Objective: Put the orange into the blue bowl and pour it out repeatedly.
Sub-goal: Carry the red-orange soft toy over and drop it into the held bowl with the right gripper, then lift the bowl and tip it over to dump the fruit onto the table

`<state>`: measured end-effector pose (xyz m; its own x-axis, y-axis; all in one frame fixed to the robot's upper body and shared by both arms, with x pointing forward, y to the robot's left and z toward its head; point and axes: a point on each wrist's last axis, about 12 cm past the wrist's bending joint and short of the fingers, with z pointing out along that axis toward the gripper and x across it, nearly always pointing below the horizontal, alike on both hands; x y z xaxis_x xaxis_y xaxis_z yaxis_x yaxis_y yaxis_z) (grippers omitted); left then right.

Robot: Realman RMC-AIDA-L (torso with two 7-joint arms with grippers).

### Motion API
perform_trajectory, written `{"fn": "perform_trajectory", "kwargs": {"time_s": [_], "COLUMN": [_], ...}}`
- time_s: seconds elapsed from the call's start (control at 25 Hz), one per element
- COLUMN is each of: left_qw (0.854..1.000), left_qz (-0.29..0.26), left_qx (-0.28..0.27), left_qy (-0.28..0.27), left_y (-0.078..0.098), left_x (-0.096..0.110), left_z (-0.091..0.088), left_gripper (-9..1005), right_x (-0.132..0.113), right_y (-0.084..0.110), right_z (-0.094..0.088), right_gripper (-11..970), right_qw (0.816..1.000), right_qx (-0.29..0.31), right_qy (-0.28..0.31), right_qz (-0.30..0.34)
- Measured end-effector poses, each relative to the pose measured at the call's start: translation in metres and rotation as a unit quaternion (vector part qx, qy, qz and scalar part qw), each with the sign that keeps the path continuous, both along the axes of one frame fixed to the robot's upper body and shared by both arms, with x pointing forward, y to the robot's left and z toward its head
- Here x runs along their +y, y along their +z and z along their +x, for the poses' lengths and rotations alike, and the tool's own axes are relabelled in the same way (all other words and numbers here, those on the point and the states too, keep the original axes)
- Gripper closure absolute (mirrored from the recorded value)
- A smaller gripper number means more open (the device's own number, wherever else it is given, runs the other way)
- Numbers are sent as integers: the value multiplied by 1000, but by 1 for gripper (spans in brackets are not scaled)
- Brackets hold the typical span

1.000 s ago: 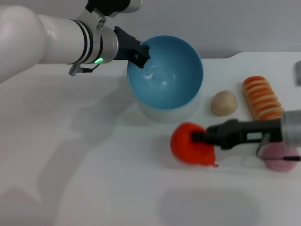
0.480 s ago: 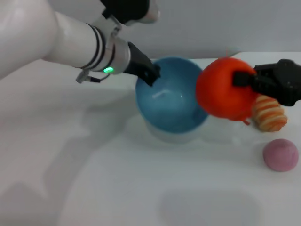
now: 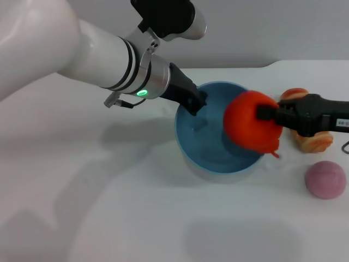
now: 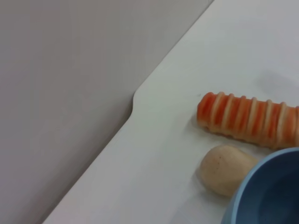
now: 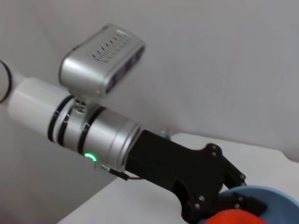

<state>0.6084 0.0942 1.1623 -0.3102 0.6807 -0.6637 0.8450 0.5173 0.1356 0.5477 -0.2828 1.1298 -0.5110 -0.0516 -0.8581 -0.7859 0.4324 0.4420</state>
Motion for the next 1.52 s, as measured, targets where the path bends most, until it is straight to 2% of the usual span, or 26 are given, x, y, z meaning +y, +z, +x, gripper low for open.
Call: {"fn": "perform_trajectory", "kwargs": {"time_s": [0.48,0.56,0.68,0.8,0.84,0.88,0.92,1.0,1.08,1.24,1.4,1.44,1.52], "left_qw": [1000,1000,1000,999,999,999,999,998,997,994,981,981,972], "left_qz": [1,1,0,-6,-9,-11,-12,-11,-4,-5,17,17,25], "left_qx": [2,-2,-10,-26,-35,-40,-46,-57,-68,-112,-194,-194,-230], "left_qy": [2,3,10,20,24,25,25,23,20,11,-24,-24,-44], "left_y": [-3,-3,-4,-6,-6,-6,-7,-7,-8,-12,-11,-11,-9], "left_x": [2,2,5,9,11,11,11,10,9,3,-9,-9,-16], "left_z": [-1,0,2,5,7,7,8,8,9,7,2,2,-2], "left_gripper": [997,997,997,997,998,998,998,998,998,998,997,997,997], "right_x": [-1,-3,-19,-44,-51,-61,-61,-66,-69,-73,-72,-71,-69], "right_y": [-6,-3,3,1,-3,-17,-17,-32,-46,-73,-96,-99,-105], "right_z": [7,7,2,-8,-14,-25,-25,-35,-42,-58,-76,-79,-86], "right_gripper": [763,672,536,510,501,492,481,459,437,392,348,337,317], "right_qw": [999,999,996,981,972,953,953,940,934,926,901,893,883], "right_qx": [6,-1,-41,-127,-161,-217,-217,-242,-243,-210,-223,-227,-226], "right_qy": [-32,-36,-70,-134,-160,-204,-204,-237,-260,-312,-372,-388,-412], "right_qz": [0,10,38,54,55,51,51,39,22,20,3,3,5]}}
